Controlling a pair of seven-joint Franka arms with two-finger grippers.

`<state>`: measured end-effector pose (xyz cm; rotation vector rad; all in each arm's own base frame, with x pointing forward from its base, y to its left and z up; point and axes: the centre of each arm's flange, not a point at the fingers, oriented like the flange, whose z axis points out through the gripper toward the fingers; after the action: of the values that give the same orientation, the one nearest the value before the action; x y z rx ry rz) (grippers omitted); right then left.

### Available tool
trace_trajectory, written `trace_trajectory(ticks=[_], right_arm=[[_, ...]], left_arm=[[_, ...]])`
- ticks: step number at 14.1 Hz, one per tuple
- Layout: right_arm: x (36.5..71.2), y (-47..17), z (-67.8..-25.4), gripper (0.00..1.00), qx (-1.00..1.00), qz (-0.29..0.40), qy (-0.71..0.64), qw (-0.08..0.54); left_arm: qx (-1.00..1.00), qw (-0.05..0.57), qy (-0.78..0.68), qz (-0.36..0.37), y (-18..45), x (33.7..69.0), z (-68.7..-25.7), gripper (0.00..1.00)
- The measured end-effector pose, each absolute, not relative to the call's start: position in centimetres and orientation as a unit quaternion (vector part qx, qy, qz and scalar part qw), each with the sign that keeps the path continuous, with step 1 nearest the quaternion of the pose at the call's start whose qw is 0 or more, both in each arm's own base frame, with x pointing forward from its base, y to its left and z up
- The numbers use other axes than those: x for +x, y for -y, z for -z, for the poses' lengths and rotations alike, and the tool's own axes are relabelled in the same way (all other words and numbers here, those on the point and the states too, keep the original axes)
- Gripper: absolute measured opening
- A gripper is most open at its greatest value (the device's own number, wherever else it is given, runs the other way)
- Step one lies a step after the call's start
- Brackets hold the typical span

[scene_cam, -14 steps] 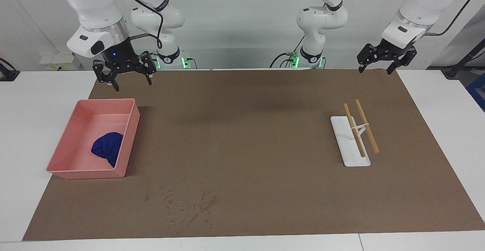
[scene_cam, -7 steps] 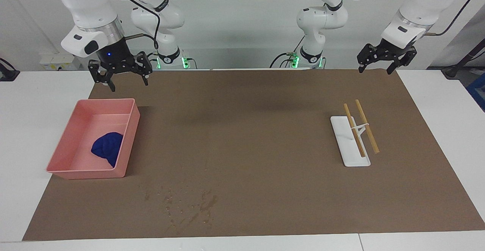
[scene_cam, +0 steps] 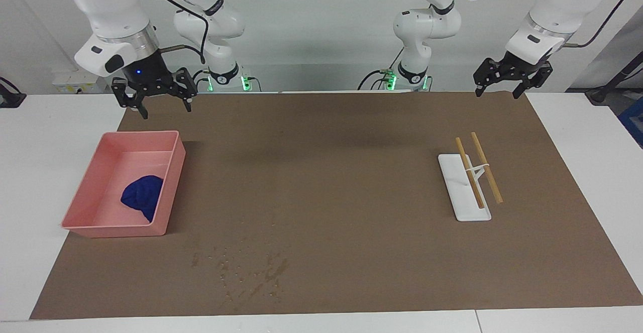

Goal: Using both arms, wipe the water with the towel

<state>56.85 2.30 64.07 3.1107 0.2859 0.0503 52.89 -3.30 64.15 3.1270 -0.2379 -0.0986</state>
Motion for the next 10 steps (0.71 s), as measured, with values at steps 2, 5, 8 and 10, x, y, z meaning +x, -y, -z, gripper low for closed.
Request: trace_trajectory(ticks=[2, 5, 8, 10], right_arm=[[56.9, -0.6, -64.1, 1.00, 0.997, -0.016, -0.076, 0.007], [56.9, 0.8, -64.1, 1.00, 0.998, -0.016, -0.063, 0.008], [56.8, 2.6, -64.1, 1.00, 0.999, -0.016, -0.047, 0.009], [56.8, 3.9, -64.2, 1.00, 0.999, -0.017, -0.036, 0.010]], left_arm=[[0.997, 0.002, 0.076, 0.031, 3.3, 52.9, -64.2, 1.00], [0.997, 0.002, 0.076, 0.031, 3.3, 52.9, -64.2, 1.00], [0.997, 0.002, 0.076, 0.031, 3.3, 52.9, -64.2, 1.00], [0.997, 0.002, 0.076, 0.031, 3.3, 52.9, -64.2, 1.00]])
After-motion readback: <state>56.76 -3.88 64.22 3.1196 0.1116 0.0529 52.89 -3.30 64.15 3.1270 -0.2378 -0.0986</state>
